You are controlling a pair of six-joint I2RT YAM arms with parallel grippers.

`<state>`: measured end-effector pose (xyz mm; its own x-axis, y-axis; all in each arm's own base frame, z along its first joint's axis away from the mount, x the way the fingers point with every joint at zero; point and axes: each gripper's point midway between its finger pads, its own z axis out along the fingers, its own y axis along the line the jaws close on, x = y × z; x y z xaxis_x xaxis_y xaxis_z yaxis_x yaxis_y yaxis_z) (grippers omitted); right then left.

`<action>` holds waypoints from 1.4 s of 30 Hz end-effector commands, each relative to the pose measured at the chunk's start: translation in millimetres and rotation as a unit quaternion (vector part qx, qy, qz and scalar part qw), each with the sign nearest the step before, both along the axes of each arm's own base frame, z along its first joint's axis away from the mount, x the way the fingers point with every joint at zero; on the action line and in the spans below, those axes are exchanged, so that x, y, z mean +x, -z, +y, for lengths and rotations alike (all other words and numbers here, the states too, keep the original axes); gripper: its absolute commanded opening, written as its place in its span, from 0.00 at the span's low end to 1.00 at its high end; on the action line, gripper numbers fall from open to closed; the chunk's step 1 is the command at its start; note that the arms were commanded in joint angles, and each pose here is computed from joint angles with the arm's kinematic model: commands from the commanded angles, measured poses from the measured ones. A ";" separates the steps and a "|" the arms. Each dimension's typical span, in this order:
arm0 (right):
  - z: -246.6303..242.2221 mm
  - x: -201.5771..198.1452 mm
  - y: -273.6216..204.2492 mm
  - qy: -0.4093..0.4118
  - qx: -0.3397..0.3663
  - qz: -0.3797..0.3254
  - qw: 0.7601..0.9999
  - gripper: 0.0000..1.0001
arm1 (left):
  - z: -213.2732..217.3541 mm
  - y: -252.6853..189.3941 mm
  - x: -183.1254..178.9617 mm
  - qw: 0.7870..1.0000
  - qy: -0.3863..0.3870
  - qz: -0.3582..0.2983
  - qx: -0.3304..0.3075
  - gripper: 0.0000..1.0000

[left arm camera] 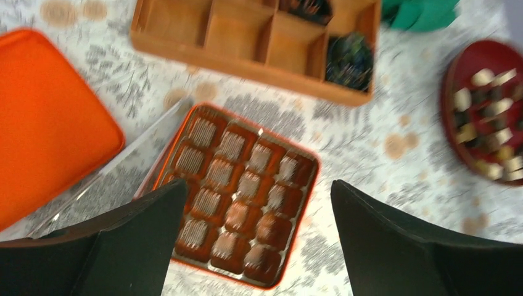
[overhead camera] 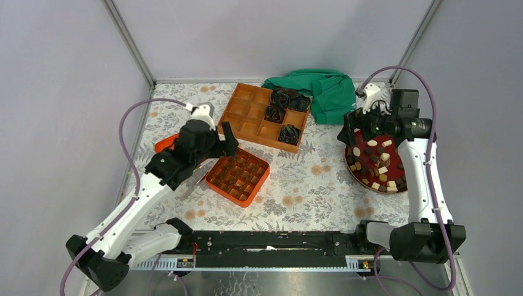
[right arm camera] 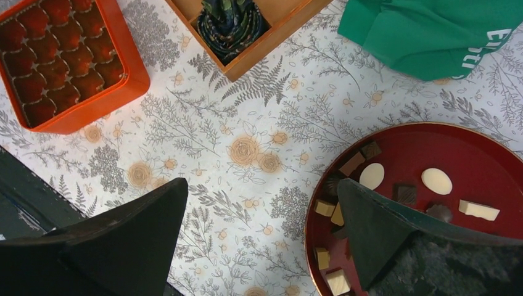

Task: Pack the chocolate
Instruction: Pick up the clamp at the center of the board.

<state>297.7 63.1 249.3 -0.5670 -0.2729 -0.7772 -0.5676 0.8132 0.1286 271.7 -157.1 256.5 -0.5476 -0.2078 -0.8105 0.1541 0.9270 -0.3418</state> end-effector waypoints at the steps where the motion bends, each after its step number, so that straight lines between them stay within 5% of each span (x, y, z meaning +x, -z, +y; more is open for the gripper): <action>1: 4.5 -8.9 6.6 -0.030 -0.007 -0.004 1.000 0.99 | 15.1 47.3 -10.0 0.995 0.005 0.033 0.091 0.94; 9: -4.5 -27.6 55.7 0.002 -0.024 0.035 0.999 1.00 | 8.6 99.9 -24.6 0.989 0.060 0.060 0.117 0.95; 19: -39.3 -34.0 90.4 0.076 -0.045 0.019 0.996 0.96 | 12.1 79.5 -24.3 0.991 0.076 -0.030 0.105 0.91; 26: -6.5 -37.9 88.9 -0.002 0.030 0.014 0.999 0.93 | 16.2 74.6 -7.6 0.992 0.060 -0.037 0.109 0.84; 29: 12.6 -42.3 80.6 -0.061 0.070 -0.002 0.996 1.00 | 32.1 74.4 9.9 0.996 0.031 -0.033 0.080 0.82; 34: 27.7 -40.7 70.8 -0.098 0.111 -0.033 0.988 1.00 | 70.1 96.9 37.1 1.000 -0.016 0.024 0.006 0.71; 35: 28.4 -40.9 68.6 -0.099 0.114 -0.036 0.988 1.00 | 79.2 104.6 42.2 0.999 -0.030 0.035 0.010 0.68; 38: 26.8 -43.0 67.1 -0.088 0.109 -0.041 0.989 1.00 | 100.3 129.0 52.1 0.995 -0.045 0.075 0.042 0.37; 42: 26.8 -47.3 66.1 -0.083 0.104 -0.057 0.989 1.00 | 108.3 155.1 56.3 0.983 0.018 0.137 0.121 0.26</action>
